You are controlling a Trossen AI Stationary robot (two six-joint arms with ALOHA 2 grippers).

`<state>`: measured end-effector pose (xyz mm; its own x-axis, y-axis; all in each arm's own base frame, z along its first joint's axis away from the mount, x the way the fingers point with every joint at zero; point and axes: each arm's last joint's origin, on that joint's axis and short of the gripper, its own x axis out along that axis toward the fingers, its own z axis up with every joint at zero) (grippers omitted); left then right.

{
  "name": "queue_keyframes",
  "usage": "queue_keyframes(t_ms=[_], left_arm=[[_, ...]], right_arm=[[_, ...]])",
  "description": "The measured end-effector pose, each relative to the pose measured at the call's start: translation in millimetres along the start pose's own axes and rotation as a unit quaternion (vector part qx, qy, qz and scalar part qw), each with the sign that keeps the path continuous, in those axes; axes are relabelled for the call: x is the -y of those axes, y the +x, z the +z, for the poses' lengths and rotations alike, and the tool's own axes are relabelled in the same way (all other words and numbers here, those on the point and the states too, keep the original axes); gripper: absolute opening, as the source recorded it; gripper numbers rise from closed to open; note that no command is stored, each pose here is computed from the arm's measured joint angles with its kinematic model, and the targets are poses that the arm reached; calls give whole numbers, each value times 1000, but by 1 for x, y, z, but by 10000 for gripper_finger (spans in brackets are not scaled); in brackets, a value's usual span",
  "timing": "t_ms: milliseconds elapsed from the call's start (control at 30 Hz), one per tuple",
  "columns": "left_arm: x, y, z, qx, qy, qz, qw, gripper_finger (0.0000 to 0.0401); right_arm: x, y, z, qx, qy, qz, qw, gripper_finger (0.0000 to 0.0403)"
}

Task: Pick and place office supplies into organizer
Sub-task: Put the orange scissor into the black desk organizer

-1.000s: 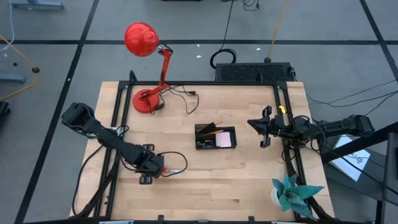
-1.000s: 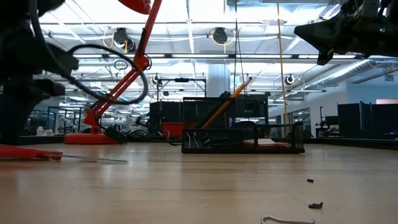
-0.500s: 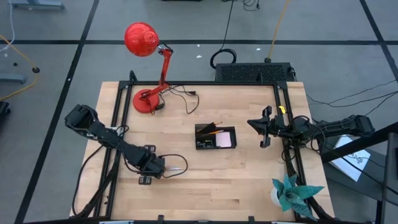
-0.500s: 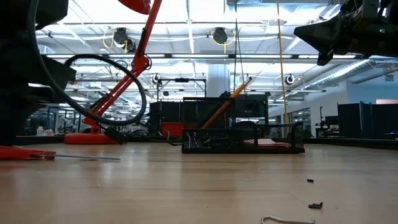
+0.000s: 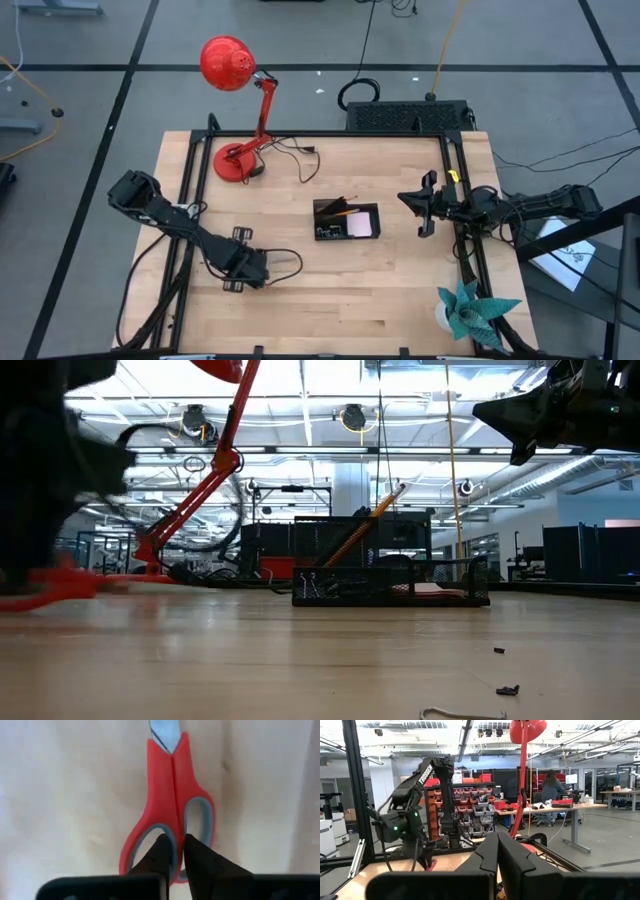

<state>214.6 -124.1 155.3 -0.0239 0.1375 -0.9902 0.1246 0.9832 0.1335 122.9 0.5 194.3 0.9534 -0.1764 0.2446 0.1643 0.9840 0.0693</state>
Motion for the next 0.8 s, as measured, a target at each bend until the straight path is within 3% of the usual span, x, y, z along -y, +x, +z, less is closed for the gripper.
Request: queue_keyframes(t_ms=[200,333,467,567,700,800], left_arm=[[-6,-30,13,21,22,60,998,50],[-16,-52,24,34,35,97,994,25],[-26,-73,40,16,84,150,985,11],[-35,-86,59,-12,131,200,971,17],[-49,-96,87,-83,202,272,937,40],[-56,-99,111,-89,252,304,914,38]], right_arm=[[0,0,0,0,0,0,1000,4],[0,0,0,0,0,0,1000,4],[0,0,0,0,-4,-1,1000,4],[0,0,0,0,-10,-2,1000,4],[0,0,0,0,-10,-2,1000,4],[0,0,0,0,-10,-2,1000,4]])
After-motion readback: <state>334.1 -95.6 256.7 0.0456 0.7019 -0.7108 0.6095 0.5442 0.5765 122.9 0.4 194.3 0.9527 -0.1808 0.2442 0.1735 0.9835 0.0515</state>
